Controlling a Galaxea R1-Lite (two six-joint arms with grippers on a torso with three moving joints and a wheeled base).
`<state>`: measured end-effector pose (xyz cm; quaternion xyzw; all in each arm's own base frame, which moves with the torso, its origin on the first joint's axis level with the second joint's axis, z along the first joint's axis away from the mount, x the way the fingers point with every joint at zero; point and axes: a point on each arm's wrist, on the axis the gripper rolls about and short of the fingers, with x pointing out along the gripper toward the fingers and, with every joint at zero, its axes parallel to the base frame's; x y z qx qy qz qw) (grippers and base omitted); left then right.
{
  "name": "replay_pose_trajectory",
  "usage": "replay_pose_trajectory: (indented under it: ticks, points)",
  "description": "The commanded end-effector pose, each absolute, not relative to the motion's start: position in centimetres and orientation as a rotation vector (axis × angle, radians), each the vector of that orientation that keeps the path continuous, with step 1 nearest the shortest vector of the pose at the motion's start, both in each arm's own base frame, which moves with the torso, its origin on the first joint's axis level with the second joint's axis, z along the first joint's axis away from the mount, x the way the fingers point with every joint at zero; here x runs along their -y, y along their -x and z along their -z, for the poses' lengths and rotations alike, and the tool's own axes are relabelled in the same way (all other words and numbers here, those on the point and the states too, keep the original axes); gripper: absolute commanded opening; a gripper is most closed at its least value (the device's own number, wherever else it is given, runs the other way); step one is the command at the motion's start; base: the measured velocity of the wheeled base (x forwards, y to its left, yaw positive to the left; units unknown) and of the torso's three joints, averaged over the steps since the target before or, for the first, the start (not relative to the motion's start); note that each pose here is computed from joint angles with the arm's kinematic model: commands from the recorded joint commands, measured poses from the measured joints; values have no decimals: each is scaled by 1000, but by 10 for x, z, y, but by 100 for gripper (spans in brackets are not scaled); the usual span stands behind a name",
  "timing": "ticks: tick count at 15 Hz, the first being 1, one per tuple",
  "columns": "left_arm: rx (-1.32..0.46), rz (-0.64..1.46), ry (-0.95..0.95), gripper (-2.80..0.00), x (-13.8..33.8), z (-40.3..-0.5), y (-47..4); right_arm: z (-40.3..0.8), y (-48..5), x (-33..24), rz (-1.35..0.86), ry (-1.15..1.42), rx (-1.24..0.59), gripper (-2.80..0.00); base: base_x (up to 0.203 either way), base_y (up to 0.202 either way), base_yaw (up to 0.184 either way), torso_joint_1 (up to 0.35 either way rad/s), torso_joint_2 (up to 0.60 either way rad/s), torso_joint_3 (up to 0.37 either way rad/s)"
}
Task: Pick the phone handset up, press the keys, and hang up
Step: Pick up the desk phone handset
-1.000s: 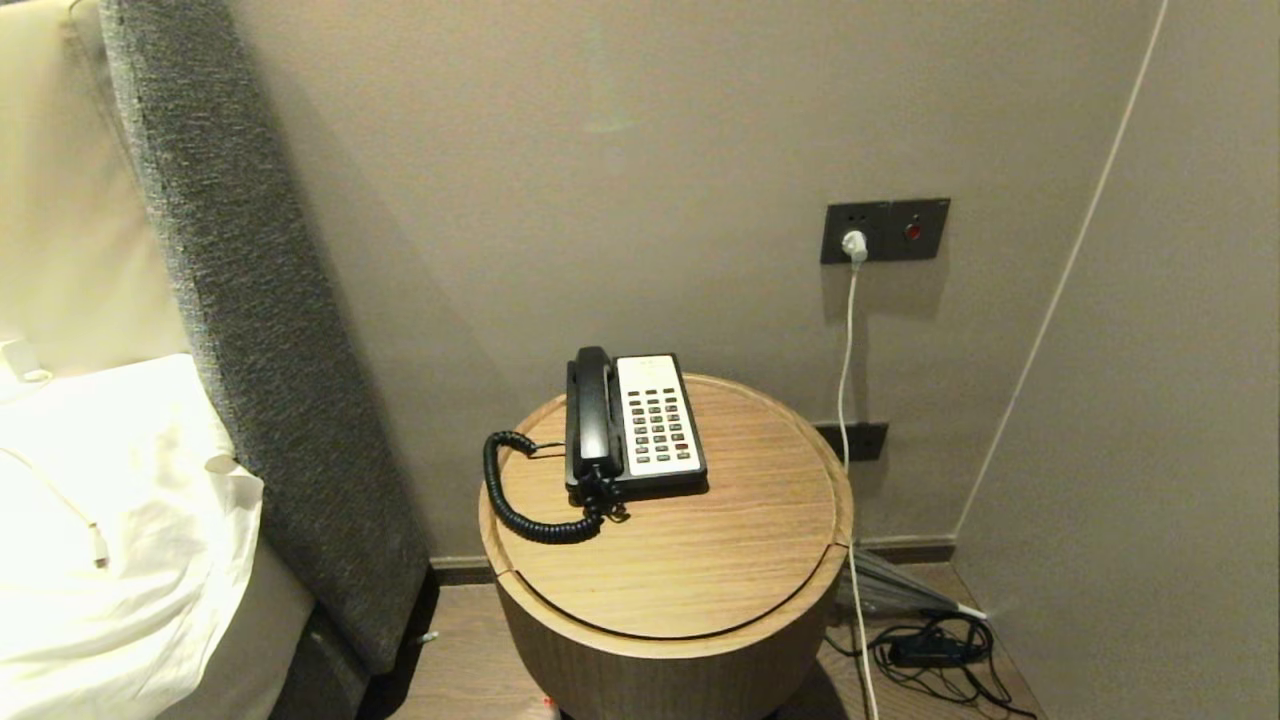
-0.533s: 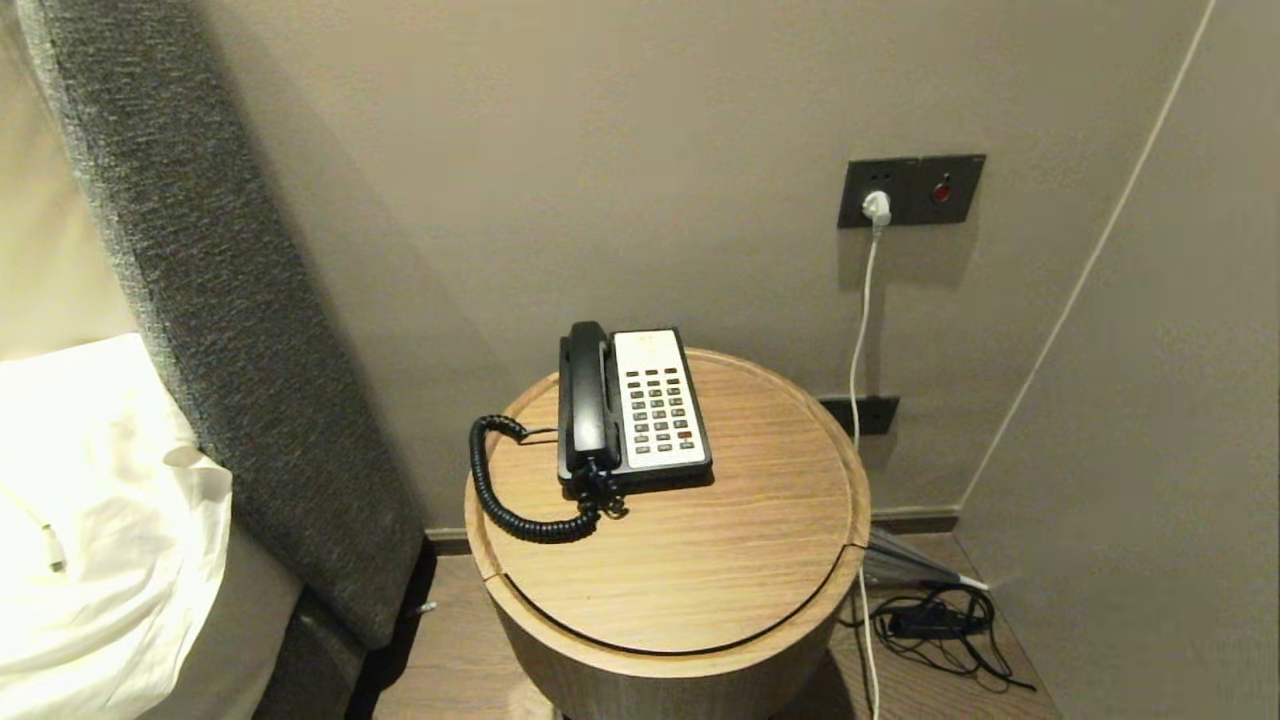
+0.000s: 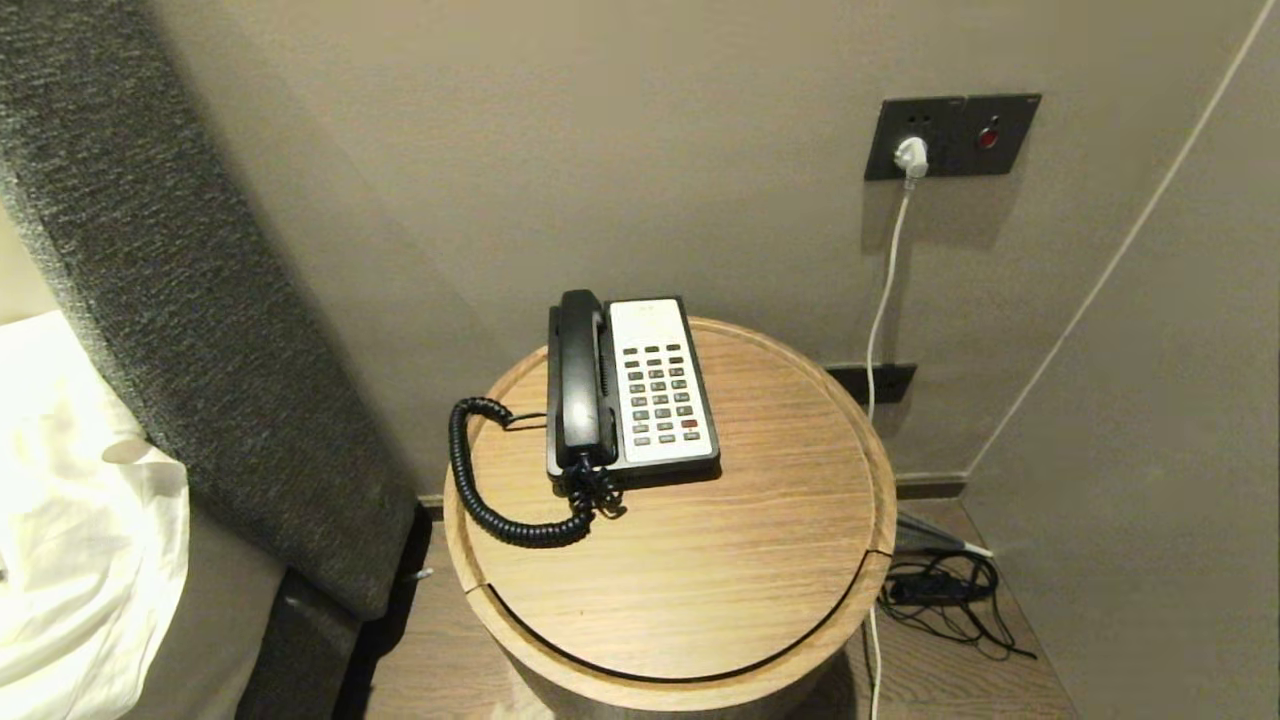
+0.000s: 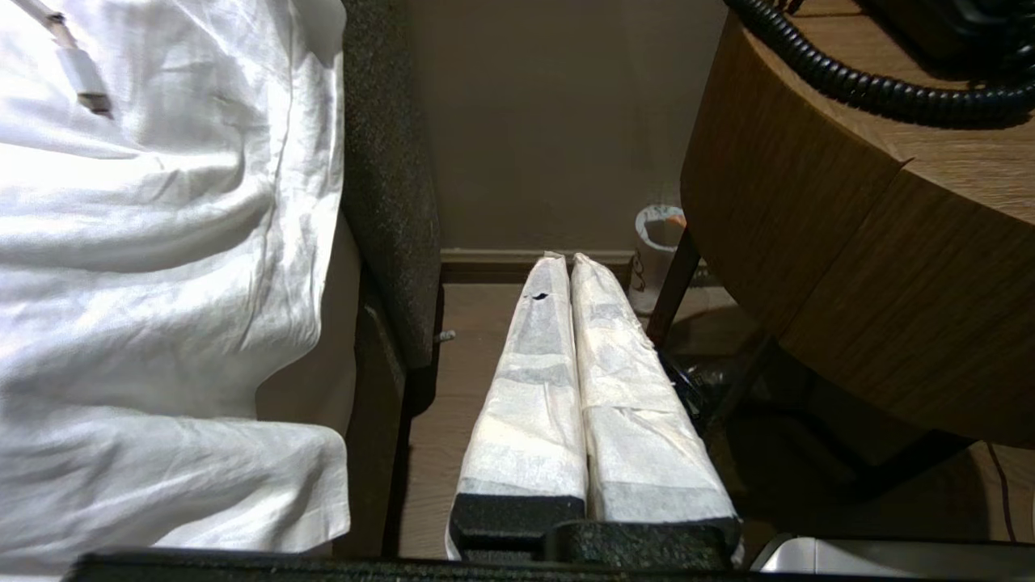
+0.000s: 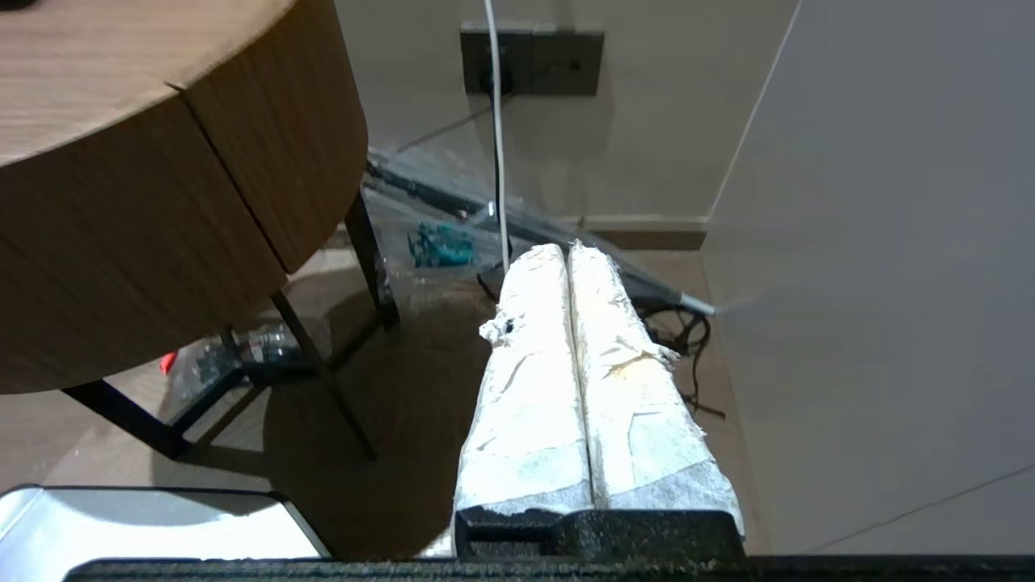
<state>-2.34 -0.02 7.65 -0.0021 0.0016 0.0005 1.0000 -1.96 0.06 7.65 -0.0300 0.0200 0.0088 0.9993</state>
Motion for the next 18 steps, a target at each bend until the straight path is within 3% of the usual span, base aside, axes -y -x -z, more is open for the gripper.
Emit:
replay_pose_trajectory:
  ticks: [1, 5, 15, 18]
  points:
    - [-5, -2, 5, -280, 0, -77, 23, -77, 20, -1, -18, 61, -41, -280, 0, 0, 0, 1, 3, -193]
    - [6, -3, 11, -280, 0, -77, 23, -77, 20, -1, -18, 61, -41, -280, 0, 0, 0, 5, 2, -182]
    - [-1, -4, 5, -280, 0, -76, 23, -77, 20, -1, -18, 61, -41, -280, 0, 0, 0, 1, 2, -10]
    - [40, -4, -7, -280, 0, -102, 33, -77, 20, -1, -18, 61, -41, -280, 0, 0, 0, 0, 0, 0]
